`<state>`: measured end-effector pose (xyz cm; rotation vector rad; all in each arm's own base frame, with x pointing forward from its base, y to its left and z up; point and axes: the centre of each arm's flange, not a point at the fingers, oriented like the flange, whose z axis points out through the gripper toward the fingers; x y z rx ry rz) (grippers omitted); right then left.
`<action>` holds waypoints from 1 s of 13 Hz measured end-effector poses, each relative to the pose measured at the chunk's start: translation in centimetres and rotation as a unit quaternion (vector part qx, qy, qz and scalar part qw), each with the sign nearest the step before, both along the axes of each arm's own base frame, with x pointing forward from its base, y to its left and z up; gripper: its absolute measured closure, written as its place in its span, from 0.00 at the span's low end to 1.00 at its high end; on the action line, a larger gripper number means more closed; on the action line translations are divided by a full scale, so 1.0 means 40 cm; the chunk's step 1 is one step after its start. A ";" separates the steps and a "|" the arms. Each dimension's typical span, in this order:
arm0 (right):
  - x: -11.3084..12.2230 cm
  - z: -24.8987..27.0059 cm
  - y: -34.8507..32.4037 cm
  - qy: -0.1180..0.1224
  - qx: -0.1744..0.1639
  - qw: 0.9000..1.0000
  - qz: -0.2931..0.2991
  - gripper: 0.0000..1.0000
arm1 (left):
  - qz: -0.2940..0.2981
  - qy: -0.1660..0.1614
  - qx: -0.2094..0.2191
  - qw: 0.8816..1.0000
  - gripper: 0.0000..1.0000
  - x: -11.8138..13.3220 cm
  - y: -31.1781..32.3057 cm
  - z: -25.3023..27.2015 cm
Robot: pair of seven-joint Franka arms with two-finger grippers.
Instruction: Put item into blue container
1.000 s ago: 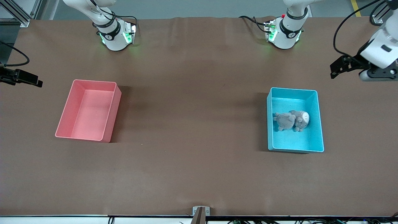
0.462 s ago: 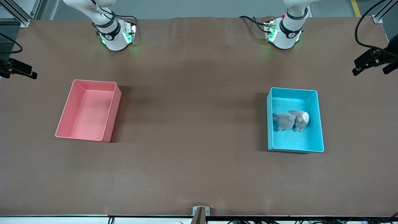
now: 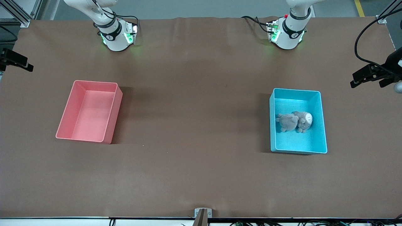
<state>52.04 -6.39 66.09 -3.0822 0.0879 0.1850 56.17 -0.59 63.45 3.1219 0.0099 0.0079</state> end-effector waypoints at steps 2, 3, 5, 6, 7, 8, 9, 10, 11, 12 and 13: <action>-0.013 0.017 0.004 -0.005 0.000 1.000 0.002 0.00 | -0.001 -0.005 0.000 1.000 0.00 0.000 -0.004 0.011; -0.020 0.027 0.006 -0.008 0.001 1.000 0.003 0.00 | -0.003 -0.006 0.000 1.000 0.00 0.000 -0.007 0.014; -0.032 0.042 0.007 -0.013 0.000 1.000 0.003 0.00 | -0.005 -0.007 0.000 1.000 0.00 0.000 -0.015 0.017; -0.034 0.045 0.007 -0.013 -0.003 1.000 0.004 0.00 | -0.006 -0.008 0.000 1.000 0.00 0.000 -0.017 0.018; -0.034 0.045 0.008 -0.013 -0.006 1.000 0.004 0.00 | -0.006 -0.008 0.000 1.000 0.00 0.000 -0.017 0.018; -0.033 0.043 0.010 -0.012 -0.008 1.000 0.005 0.00 | -0.006 -0.008 0.000 1.000 0.00 0.000 -0.016 0.018; -0.033 0.043 0.012 -0.012 -0.009 1.000 0.006 0.00 | -0.005 -0.008 0.000 1.000 0.00 0.000 -0.014 0.018; -0.033 0.042 0.013 -0.012 -0.010 1.000 0.007 0.00 | -0.004 -0.008 0.000 1.000 0.00 0.000 -0.012 0.018; -0.033 0.042 0.014 -0.011 -0.010 1.000 0.007 0.00 | -0.004 -0.008 0.000 1.000 0.00 0.000 -0.011 0.018; -0.033 0.041 0.014 -0.011 -0.010 1.000 0.007 0.00 | -0.004 -0.008 0.000 1.000 0.00 0.000 -0.011 0.018; -0.032 0.040 0.014 -0.010 -0.010 1.000 0.008 0.00 | -0.004 -0.008 0.000 1.000 0.00 0.000 -0.012 0.018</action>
